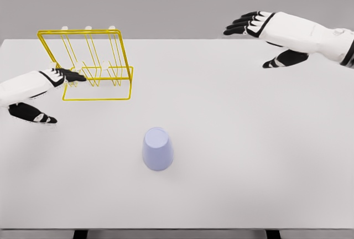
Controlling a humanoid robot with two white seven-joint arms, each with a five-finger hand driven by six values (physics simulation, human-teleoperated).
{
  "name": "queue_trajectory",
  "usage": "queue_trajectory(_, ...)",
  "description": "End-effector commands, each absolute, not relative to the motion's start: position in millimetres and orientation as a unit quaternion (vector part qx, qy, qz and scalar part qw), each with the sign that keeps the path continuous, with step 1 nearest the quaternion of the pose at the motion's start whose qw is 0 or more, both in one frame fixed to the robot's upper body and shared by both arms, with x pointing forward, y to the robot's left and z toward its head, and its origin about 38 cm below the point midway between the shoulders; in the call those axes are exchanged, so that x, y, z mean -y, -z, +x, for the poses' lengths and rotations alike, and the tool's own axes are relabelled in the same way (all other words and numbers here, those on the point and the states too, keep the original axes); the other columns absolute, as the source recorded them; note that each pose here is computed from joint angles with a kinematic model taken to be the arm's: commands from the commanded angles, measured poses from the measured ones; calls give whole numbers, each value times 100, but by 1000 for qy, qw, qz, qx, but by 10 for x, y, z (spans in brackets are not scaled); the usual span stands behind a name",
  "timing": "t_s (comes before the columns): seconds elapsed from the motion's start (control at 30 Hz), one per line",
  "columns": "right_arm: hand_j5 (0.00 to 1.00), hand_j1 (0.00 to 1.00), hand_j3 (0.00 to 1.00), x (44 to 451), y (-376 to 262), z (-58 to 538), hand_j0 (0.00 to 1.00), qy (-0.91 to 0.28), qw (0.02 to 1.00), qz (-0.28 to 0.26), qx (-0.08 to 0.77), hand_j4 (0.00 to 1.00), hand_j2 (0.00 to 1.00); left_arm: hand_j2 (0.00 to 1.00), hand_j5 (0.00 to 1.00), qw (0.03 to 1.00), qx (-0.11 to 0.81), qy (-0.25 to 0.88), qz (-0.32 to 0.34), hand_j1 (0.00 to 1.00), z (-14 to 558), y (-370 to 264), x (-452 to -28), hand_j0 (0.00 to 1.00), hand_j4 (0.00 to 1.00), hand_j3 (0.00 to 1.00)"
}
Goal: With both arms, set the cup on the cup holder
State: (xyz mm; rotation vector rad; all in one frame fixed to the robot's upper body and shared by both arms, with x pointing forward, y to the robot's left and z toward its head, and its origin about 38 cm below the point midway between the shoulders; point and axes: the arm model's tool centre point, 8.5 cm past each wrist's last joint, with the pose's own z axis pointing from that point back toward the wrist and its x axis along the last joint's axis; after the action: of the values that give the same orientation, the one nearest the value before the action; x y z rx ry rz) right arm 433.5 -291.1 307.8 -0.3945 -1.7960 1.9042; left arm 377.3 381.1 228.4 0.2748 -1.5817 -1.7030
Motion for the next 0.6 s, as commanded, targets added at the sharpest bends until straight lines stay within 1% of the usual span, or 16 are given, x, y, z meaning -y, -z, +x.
queue_trajectory(0.0, 100, 100, 100, 3130, -3370, 4281, 100, -676, 240, -179, 673, 100, 100, 100, 100, 393, 593, 695, 104, 100, 3745, -2317, -3881, 100, 100, 100)
queue_trajectory(0.03, 100, 100, 100, 3078, -3279, 4230, 100, -680, 239, -168, 673, 100, 100, 100, 100, 388, 590, 700, 109, 100, 3762, -2384, -3891, 100, 100, 100)
queue_trajectory(0.07, 100, 100, 100, 3014, -3075, 4165, 100, -683, 247, -148, 671, 100, 100, 100, 100, 373, 592, 705, 115, 100, 3823, -2510, -3841, 100, 100, 100)
queue_trajectory(0.1, 100, 100, 100, 2956, -2993, 4161, 100, -673, 252, -137, 682, 100, 100, 100, 100, 360, 589, 715, 108, 100, 3873, -2548, -3739, 100, 100, 100)
queue_trajectory(0.13, 100, 100, 100, 2857, -2853, 4117, 100, -653, 258, -119, 702, 100, 100, 100, 100, 348, 590, 724, 88, 100, 3940, -2567, -3586, 100, 100, 100)
queue_trajectory(0.17, 100, 100, 100, 2948, -2623, 4024, 100, -645, 285, -112, 700, 100, 100, 100, 100, 336, 589, 732, 64, 100, 3994, -2581, -3423, 100, 100, 100)
queue_trajectory(0.2, 100, 100, 100, 3011, -2544, 3968, 100, -640, 297, -112, 700, 100, 100, 100, 100, 328, 594, 734, 45, 100, 4023, -2617, -3306, 100, 100, 100)
queue_trajectory(0.3, 100, 100, 100, 2954, -2421, 3792, 100, -647, 296, -99, 696, 100, 100, 100, 100, 304, 593, 745, 3, 100, 4069, -2714, -3018, 100, 100, 100)
queue_trajectory(0.33, 100, 100, 100, 2963, -2347, 3766, 100, -648, 303, -94, 693, 100, 100, 100, 100, 292, 581, 760, -7, 100, 4042, -2724, -2931, 100, 100, 100)
queue_trajectory(0.37, 100, 100, 100, 3023, -2356, 3782, 100, -646, 308, -102, 691, 100, 100, 100, 100, 282, 564, 776, -21, 100, 3989, -2693, -2846, 100, 100, 100)
queue_trajectory(0.47, 100, 100, 100, 3019, -2351, 3803, 100, -650, 307, -115, 686, 100, 100, 100, 100, 246, 545, 800, -42, 100, 3899, -2694, -2601, 100, 100, 100)
queue_trajectory(0.57, 100, 100, 100, 3019, -2344, 3806, 100, -650, 307, -116, 685, 100, 100, 100, 100, 204, 541, 815, -41, 100, 3786, -2775, -2427, 100, 100, 100)
